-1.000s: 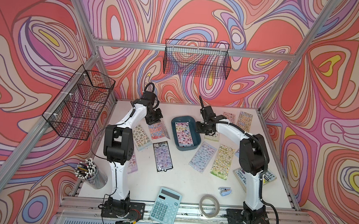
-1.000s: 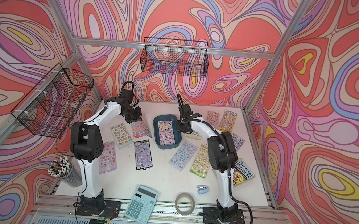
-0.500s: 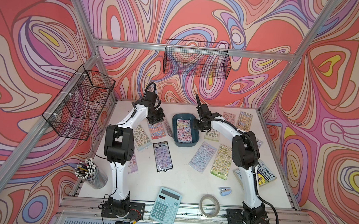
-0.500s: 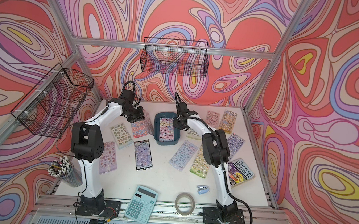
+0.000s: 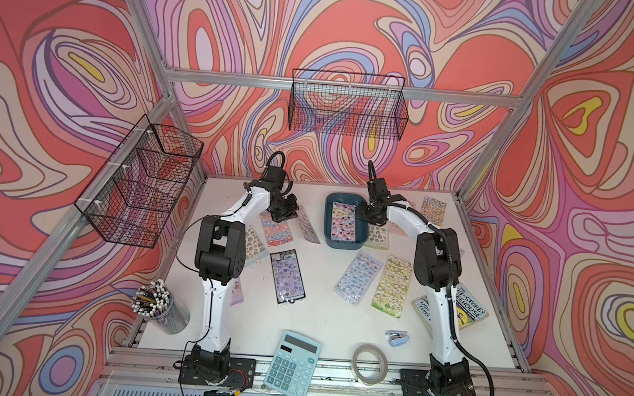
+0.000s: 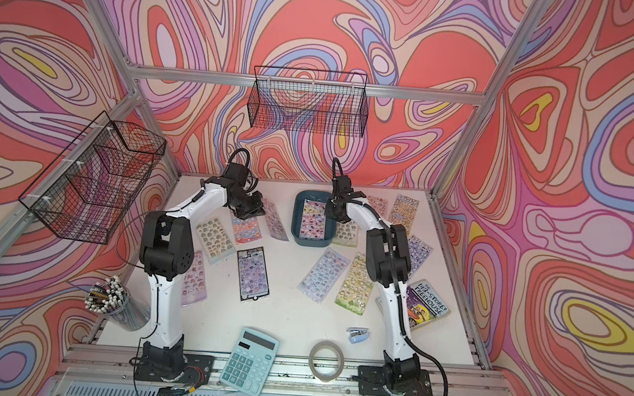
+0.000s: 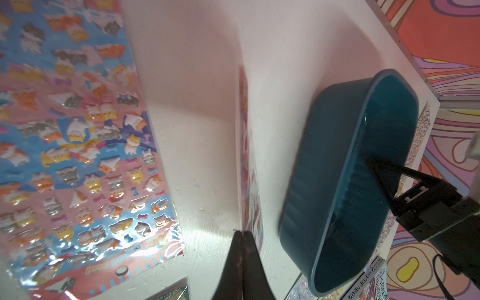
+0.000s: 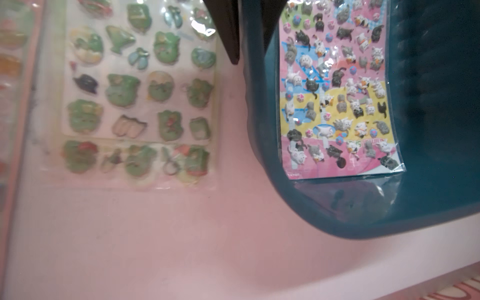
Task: Take the stickers out of the storage box
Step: Move the storage box to the center of the board, then place the sticker at the center of the board.
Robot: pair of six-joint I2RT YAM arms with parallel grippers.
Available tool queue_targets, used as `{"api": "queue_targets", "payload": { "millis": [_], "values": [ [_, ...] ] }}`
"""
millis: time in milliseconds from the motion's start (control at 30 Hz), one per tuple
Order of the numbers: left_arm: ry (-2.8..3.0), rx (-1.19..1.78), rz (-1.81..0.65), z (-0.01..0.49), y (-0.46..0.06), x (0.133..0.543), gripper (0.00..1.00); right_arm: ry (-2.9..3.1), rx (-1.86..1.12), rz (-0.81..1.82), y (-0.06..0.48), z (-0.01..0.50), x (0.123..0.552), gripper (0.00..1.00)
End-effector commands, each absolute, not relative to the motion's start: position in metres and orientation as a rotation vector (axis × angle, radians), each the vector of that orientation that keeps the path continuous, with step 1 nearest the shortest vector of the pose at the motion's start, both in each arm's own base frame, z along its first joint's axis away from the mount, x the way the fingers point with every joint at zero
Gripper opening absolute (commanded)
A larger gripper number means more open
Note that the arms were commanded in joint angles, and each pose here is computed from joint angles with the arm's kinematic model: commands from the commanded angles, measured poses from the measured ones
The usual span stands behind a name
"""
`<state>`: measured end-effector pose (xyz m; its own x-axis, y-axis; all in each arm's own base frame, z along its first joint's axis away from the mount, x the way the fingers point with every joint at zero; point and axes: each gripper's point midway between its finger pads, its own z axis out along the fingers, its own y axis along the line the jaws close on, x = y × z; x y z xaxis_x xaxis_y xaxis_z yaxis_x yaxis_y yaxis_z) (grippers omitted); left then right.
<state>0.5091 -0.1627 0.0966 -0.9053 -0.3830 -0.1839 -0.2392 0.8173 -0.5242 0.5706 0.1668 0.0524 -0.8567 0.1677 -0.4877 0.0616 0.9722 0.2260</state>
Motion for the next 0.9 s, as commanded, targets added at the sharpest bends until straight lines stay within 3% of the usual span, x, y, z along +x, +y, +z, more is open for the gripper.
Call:
{"api": "queue_targets", "payload": {
  "millis": [0,267,567,700,867],
  "values": [
    [2.718,-0.454,-0.681,0.09,-0.16,0.523,0.0,2.58,0.15,0.309,0.176,0.058,0.576,0.14],
    [2.748,-0.477,-0.603,0.065,-0.155,0.543,0.01,2.574,0.139,0.329,0.177,0.066,0.574,0.15],
    [2.755,-0.534,-0.495,0.055,-0.138,0.553,0.28,2.573,0.139,0.355,0.18,0.067,0.573,0.15],
    [2.735,-0.539,-0.504,0.062,-0.138,0.557,0.47,2.57,0.133,0.361,0.182,0.068,0.576,0.15],
    [2.724,-0.523,-0.518,0.076,-0.139,0.556,0.55,2.583,0.045,0.366,0.189,0.067,0.584,0.16]
  ]
}}
